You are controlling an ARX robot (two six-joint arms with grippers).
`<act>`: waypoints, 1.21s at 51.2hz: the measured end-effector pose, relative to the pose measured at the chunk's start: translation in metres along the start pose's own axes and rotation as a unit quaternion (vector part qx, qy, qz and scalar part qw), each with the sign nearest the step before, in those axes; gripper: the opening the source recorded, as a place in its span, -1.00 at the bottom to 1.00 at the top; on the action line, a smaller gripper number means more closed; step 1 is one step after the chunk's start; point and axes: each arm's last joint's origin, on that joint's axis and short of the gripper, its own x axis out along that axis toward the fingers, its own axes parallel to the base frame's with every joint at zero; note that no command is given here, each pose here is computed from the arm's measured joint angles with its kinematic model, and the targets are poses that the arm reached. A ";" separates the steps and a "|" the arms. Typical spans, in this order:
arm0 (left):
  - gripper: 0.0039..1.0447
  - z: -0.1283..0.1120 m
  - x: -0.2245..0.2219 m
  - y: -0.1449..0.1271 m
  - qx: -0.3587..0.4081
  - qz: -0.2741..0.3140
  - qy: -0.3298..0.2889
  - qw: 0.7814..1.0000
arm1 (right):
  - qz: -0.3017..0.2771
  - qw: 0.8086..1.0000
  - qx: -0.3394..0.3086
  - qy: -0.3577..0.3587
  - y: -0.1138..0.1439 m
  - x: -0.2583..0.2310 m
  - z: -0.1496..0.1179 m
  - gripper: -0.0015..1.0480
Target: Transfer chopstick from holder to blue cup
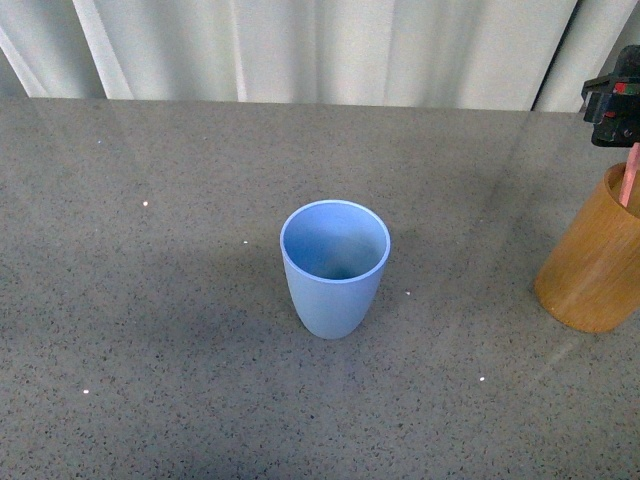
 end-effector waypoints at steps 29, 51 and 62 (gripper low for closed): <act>0.87 0.000 0.000 0.000 0.000 0.000 0.000 1.000 | 0.004 0.999 -0.016 -0.029 0.012 -0.018 0.025 -0.97; 0.87 0.000 0.000 0.000 0.000 0.000 0.000 1.000 | 0.041 0.981 -0.062 -0.178 0.056 -0.064 0.127 -0.97; 0.87 0.000 0.000 0.000 0.000 0.000 0.000 1.000 | 0.150 0.968 -0.047 -0.196 0.119 -0.074 0.146 -0.97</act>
